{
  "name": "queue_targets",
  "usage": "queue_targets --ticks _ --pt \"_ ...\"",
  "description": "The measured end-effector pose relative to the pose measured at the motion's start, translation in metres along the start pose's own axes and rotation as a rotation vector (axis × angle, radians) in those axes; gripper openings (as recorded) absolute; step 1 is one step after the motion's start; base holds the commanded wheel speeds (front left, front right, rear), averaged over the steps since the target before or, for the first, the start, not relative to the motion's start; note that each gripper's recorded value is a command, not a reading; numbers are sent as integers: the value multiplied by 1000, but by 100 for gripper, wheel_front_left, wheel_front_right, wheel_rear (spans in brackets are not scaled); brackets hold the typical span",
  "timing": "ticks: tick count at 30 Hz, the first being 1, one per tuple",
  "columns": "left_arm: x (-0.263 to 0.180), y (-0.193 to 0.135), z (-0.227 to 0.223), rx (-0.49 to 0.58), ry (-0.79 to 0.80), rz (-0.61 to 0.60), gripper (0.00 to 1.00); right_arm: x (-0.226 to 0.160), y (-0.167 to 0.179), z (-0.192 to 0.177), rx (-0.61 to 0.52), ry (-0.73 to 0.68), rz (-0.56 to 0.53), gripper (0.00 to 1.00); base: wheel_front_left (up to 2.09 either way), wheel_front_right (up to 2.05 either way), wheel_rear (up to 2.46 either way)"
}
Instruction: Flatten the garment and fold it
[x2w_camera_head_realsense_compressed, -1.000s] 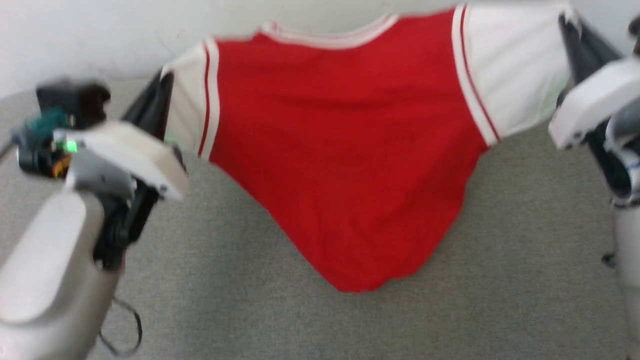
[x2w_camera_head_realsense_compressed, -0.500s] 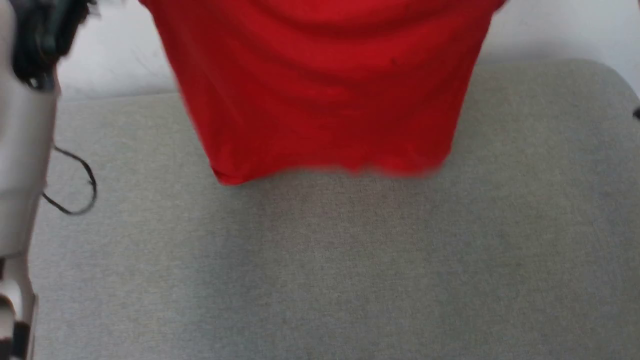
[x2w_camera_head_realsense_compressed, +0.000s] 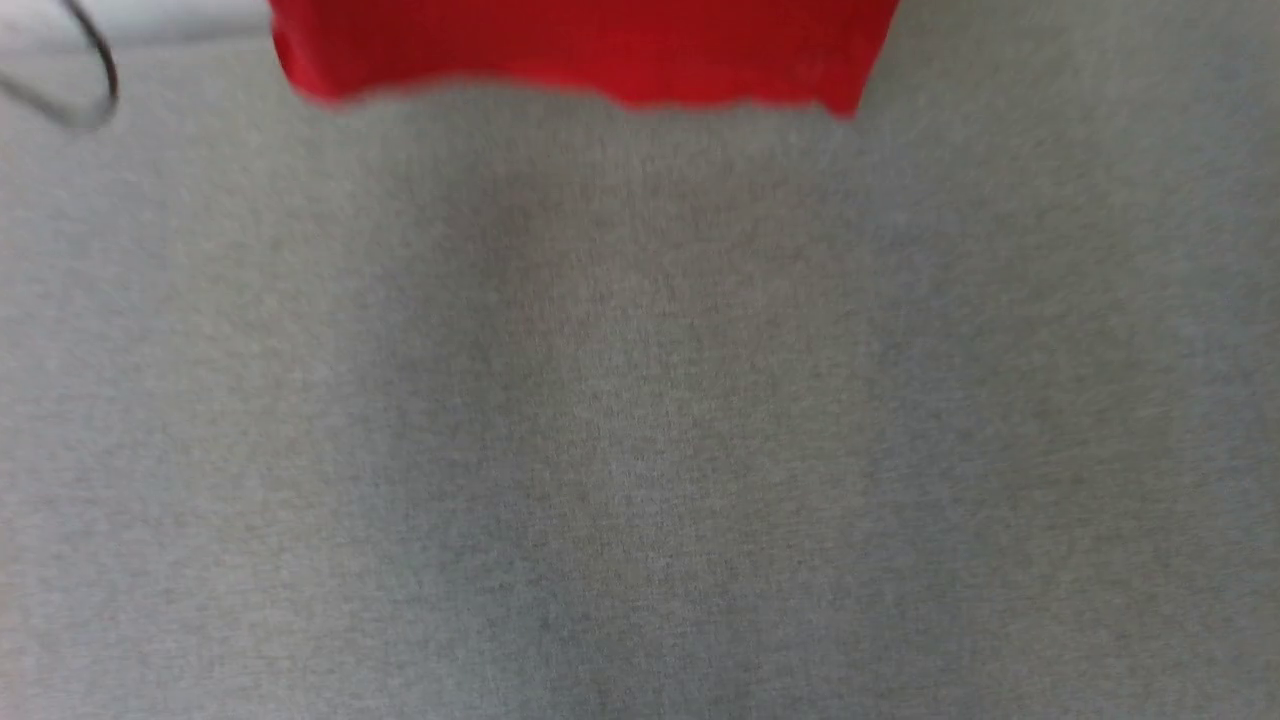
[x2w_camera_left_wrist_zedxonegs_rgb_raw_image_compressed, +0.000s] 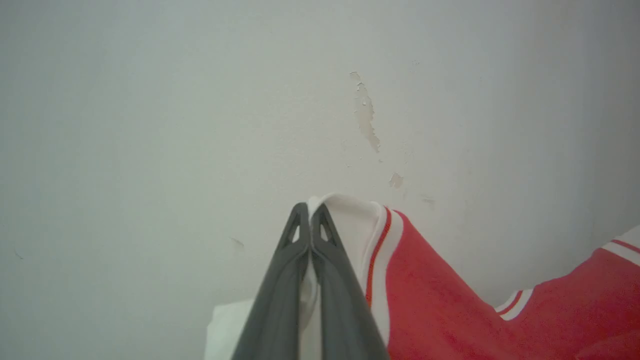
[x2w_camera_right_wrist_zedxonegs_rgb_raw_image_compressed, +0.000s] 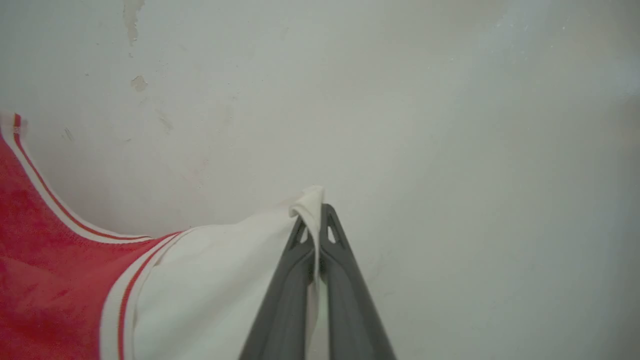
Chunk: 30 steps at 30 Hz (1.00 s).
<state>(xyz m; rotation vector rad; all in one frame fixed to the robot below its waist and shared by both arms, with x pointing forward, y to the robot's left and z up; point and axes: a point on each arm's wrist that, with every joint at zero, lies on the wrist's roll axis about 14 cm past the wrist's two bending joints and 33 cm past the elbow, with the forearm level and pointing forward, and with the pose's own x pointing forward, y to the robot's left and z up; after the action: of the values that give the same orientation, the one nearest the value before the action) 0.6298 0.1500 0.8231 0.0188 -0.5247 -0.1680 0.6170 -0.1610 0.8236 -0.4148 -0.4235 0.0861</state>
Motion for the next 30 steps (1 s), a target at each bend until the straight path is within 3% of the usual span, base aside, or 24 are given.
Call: queue_targets --ticks 7,20,25,30 --pt "25 21 -27 -63 -123 66 0 34 11 -38 -50 -29 -10 0 0 0 0" --pt "9 60 -169 -129 -44 121 0 57 76 -160 -123 40 106 0 0 0 0" --pt "-14 52 -216 -159 35 72 0 52 103 -188 -88 39 166 0 0 0 0" --pt "-48 36 -232 -175 96 11 0 23 125 -208 4 63 233 0 0 0 0"
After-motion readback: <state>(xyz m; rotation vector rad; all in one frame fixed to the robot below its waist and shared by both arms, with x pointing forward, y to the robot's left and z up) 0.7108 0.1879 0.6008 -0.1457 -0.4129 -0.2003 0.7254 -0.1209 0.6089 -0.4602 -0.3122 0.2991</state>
